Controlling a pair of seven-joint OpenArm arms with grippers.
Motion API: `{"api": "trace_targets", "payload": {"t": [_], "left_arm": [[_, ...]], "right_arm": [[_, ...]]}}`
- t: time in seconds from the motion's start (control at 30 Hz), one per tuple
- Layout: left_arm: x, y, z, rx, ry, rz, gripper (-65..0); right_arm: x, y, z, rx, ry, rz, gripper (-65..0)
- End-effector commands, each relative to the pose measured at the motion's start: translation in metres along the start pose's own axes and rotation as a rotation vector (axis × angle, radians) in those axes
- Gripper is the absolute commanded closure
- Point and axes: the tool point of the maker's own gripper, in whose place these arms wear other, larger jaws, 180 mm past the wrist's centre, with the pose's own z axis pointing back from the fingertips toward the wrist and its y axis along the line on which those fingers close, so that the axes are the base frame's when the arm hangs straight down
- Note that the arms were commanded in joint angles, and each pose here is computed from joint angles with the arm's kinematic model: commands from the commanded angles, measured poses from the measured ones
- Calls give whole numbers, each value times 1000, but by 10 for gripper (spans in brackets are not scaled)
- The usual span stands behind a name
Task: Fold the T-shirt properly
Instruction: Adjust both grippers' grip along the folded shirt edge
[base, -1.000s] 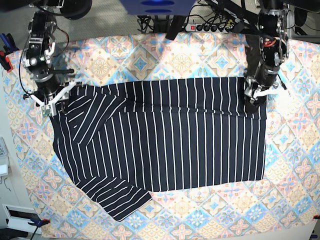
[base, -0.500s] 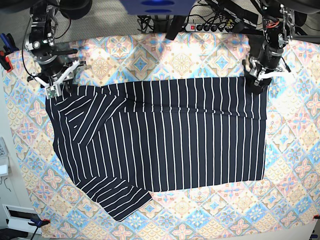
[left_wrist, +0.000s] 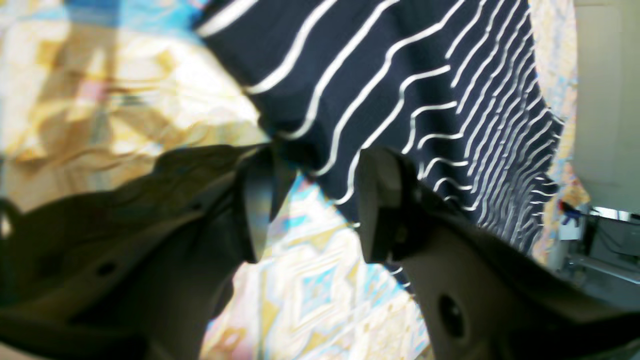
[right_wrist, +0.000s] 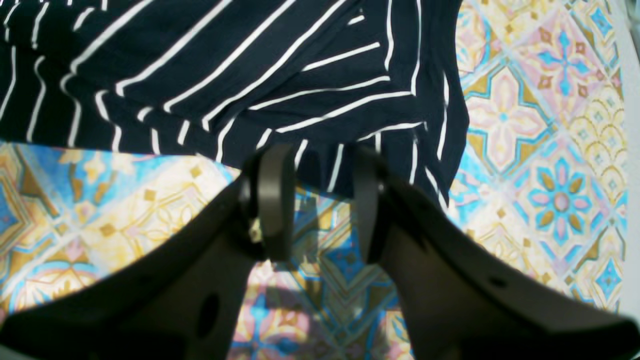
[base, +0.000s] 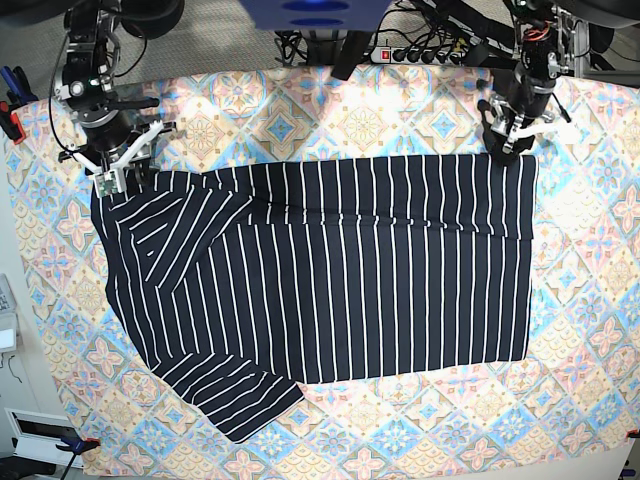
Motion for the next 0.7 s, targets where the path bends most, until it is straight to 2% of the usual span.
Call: {"api": "trace_targets", "payload": {"t": [0.0,0.17,0.4,0.53,0.6,0.67], "left_arm": [[10,0,-2,-6,-26,-5,-258],[15,14,-16,29,-36,24,-258],[26,4,-36,12,-58,43,-258],[28,1,-43,8,-62,54,-252],[30,-2,-45,2,-65,54,-211],[30,-2,-45,1,-65,52,-117]], "right_arm": [[11,-5,2,-8,-41,9,-196],[12,-5,2,-10,-42,8,-197],[10,-6,2,-13,-38,-2,-199],[8,-4,2,-23,-41,-54,-208],[6,-4,2,-16,-50,-130,-228],[0,-10,1,-8,-58,-235,-246]]}}
